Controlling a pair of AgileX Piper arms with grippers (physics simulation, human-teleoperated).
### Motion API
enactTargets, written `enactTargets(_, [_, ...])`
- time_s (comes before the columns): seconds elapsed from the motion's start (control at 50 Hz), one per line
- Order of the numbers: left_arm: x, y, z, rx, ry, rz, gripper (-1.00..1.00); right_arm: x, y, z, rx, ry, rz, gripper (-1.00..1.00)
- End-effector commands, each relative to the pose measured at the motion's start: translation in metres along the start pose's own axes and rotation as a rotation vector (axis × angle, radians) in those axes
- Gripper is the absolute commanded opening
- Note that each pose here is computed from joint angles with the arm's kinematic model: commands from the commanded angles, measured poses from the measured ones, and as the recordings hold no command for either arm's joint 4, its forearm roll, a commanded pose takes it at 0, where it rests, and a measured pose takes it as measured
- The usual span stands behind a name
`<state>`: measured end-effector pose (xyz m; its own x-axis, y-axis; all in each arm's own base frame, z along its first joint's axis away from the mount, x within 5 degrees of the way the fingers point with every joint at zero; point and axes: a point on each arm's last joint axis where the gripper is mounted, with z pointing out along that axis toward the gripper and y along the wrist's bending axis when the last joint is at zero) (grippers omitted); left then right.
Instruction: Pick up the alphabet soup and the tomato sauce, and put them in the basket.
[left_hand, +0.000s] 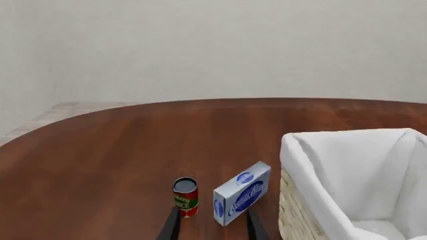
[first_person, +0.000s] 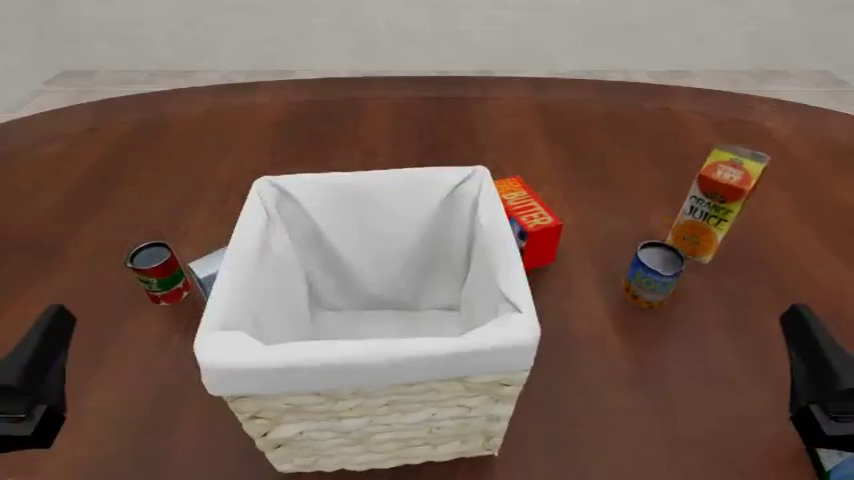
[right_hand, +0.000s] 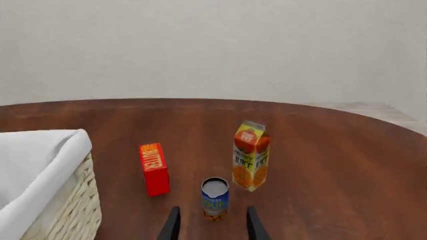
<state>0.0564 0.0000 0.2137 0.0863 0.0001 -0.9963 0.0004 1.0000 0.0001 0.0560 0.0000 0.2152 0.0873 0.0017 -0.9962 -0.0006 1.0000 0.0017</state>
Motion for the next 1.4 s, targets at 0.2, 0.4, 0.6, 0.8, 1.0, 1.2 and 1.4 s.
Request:
enactTargets(0.2, [0.0, 0.0, 0.0, 0.003, 0.004, 0.0, 1.0, 0.001, 0.0, 0.0, 0.004, -0.004, -0.009, 1.0])
enactTargets(0.4, [-0.011, 0.001, -0.001, -0.019, -0.005, -0.024, 1.0, 0.001, 0.0, 0.0, 0.003, -0.005, -0.013, 1.0])
enactTargets(0.6, [-0.021, -0.001, 0.009, 0.018, 0.021, 0.012, 1.0, -0.001, 0.0, 0.0, -0.009, -0.018, -0.026, 1.0])
enactTargets(0.8, [-0.05, -0.002, 0.024, 0.026, 0.059, -0.034, 1.0, -0.001, 0.001, 0.0, -0.011, -0.019, -0.014, 1.0])
enactTargets(1.0, [-0.086, -0.004, 0.041, 0.042, 0.086, -0.048, 1.0, -0.001, 0.001, 0.0, -0.015, -0.024, -0.014, 1.0])
enactTargets(1.2, [-0.103, -0.006, 0.062, 0.05, 0.143, -0.027, 1.0, -0.001, 0.001, 0.0, -0.017, -0.023, -0.013, 1.0])
enactTargets(1.4, [-0.101, -0.009, 0.093, 0.059, 0.255, -0.009, 1.0, -0.001, 0.001, 0.0, -0.02, -0.02, -0.012, 1.0])
